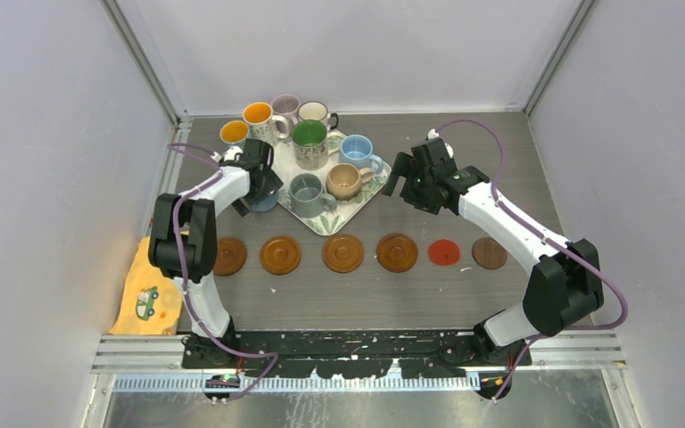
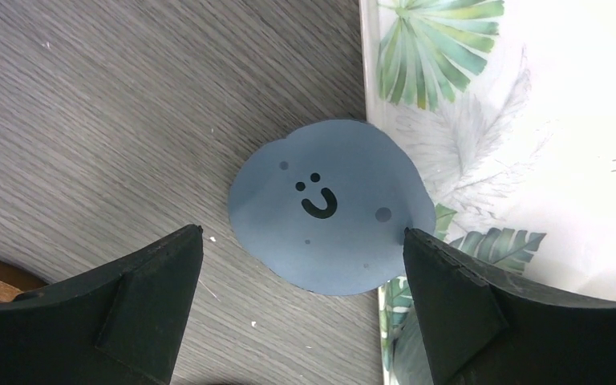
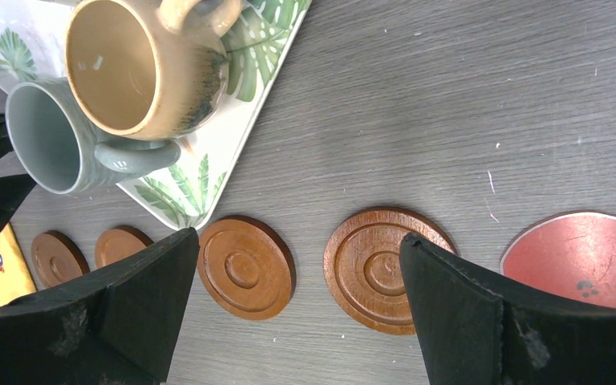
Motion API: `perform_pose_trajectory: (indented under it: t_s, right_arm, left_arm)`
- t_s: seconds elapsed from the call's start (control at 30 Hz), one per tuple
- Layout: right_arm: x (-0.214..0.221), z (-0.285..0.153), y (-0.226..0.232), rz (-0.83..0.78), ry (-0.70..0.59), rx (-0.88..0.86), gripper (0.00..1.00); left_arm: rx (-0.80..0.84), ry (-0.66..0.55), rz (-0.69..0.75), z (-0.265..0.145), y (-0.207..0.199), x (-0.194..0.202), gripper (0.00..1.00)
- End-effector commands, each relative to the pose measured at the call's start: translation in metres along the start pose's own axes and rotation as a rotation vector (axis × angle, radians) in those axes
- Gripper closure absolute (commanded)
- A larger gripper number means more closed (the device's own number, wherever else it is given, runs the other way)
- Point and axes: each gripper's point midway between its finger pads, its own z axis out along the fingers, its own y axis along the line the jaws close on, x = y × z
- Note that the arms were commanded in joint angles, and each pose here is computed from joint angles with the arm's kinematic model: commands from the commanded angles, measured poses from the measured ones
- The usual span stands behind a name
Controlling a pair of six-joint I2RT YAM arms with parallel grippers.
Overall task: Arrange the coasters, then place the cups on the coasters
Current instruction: Pick up the coaster from the tray.
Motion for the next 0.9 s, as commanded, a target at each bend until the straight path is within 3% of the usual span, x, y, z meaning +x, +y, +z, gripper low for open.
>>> perform_pose_trajectory:
  t_s: [0.0, 0.4, 0.87]
  right_arm:
    - [-0.009, -0.009, 0.009, -0.016, -0.044, -0.041, 0.0]
    - [-0.008, -0.01, 0.009, -0.02, -0.046, -0.041, 0.0]
    - [-0.009, -0.012, 0.012, -0.024, -0.049, -0.05, 0.0]
  left_arm:
    - [0.046, -0.037, -0.059, -0.01, -0.019, -0.012, 0.02]
    - [0.083, -0.083, -0.063, -0.015, -0.023, -0.02, 0.0]
    - [-0.131, -0.024, 0.148, 0.006, -0.006, -0.015, 0.0]
